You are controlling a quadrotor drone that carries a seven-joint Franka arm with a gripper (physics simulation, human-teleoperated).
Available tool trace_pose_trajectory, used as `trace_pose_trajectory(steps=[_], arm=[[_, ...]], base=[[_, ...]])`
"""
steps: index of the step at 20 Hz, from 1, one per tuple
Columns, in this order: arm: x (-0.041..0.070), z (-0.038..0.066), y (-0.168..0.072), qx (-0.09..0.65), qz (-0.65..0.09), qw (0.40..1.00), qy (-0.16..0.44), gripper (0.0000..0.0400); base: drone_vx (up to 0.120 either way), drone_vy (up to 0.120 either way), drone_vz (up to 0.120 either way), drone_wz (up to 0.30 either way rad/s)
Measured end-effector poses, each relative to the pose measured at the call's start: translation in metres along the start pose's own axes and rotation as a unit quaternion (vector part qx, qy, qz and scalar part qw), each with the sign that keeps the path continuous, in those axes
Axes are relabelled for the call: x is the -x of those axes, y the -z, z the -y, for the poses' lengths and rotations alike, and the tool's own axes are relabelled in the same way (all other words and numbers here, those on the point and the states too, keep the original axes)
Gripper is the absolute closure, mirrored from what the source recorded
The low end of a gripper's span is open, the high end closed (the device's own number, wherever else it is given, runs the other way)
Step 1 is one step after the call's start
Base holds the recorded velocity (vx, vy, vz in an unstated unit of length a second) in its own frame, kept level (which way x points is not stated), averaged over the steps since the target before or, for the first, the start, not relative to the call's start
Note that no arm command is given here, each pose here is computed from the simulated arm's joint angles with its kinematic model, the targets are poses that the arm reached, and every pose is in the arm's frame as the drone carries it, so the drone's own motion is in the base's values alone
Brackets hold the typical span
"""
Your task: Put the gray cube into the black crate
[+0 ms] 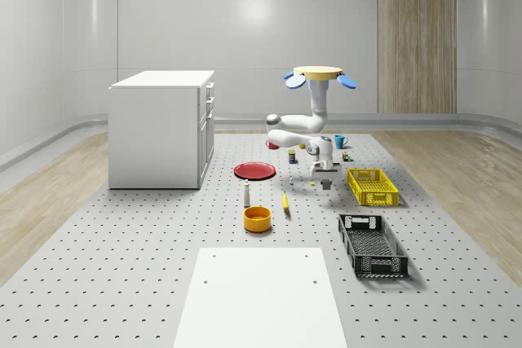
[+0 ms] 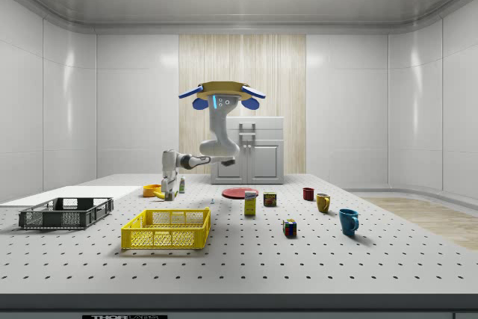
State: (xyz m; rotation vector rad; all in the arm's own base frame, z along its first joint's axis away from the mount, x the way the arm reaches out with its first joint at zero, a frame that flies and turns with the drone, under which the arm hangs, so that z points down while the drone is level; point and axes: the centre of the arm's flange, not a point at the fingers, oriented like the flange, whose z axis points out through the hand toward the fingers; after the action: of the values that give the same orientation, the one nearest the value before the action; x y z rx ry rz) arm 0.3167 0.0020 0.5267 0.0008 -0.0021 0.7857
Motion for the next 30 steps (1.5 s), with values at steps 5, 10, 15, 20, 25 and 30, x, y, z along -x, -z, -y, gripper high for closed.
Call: trace_pose_trajectory(steps=[5,10,15,20,25,30], arm=[[0.0000,0.0000,0.0040,0.000,0.000,1.000,0.000,0.0150],[0.0000,0.0000,0.0054,0.000,0.000,1.000,0.000,0.0150],[0.0000,0.0000,0.0058,0.000,0.000,1.000,0.000,0.0150],[0.0000,0.0000,0.0059,0.000,0.000,1.000,0.000,0.0150],[0.0000,0.0000,0.0060,0.000,0.000,1.000,0.000,0.0150],[0.0000,0.0000,0.0060,0.000,0.000,1.000,0.000,0.0150]], base=[[0.120,0.120,0.120,0.000],[0.120,0.120,0.120,0.000],[0.120,0.120,0.000,0.000],[0.120,0.072,0.000,0.000],[0.120,0.016,0.000,0.000],[0.120,0.032,0.000,0.000]])
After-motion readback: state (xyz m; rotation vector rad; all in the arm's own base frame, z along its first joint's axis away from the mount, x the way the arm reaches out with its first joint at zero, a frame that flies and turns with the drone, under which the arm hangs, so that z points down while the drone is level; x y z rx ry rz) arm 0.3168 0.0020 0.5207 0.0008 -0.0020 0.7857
